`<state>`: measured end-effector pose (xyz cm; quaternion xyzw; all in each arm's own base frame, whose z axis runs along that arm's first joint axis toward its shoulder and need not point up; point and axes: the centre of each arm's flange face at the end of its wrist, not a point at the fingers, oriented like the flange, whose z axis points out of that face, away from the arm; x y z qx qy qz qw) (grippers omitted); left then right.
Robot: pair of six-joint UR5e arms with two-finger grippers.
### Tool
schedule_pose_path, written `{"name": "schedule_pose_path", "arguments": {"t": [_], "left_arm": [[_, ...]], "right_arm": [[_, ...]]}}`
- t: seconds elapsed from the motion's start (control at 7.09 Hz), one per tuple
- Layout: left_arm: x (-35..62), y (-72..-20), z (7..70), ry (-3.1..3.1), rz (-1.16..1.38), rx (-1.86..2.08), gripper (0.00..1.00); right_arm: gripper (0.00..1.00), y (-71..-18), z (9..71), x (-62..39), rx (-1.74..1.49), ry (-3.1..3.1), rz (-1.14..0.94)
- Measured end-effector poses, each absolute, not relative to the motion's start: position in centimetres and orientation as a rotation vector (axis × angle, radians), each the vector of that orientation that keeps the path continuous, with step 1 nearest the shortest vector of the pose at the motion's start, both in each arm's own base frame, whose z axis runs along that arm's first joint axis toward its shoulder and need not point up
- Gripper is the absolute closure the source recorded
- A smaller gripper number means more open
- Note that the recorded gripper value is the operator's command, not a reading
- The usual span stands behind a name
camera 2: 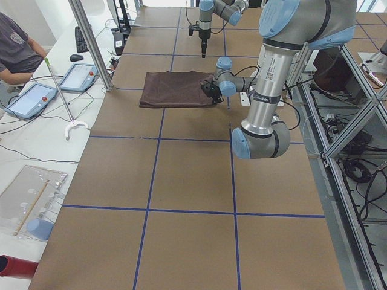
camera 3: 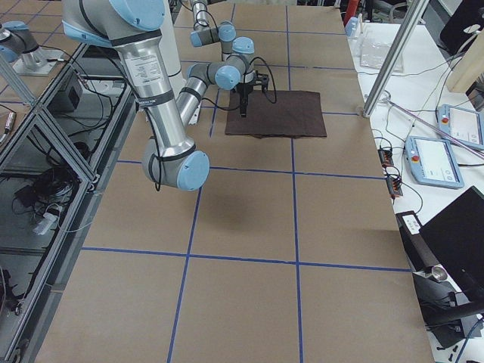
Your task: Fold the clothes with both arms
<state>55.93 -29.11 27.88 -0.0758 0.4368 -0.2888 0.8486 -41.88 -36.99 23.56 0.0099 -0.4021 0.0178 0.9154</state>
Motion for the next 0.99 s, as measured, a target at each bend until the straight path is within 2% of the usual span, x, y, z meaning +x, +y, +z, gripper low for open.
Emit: {"name": "schedule_pose_path", "arguments": {"t": [0.42,0.99], "left_arm": [[55.3,-28.8,27.8,0.925,-0.578,-0.15,1.0],[54.5,-29.0,27.0,0.937,-0.498,-0.108,1.0]], "right_arm": [[0.0,-36.9,23.7,-42.1,0.01,-0.825,0.053],[0.0,-33.7,23.8,-45.6,-0.137,-0.805,0.276]]}}
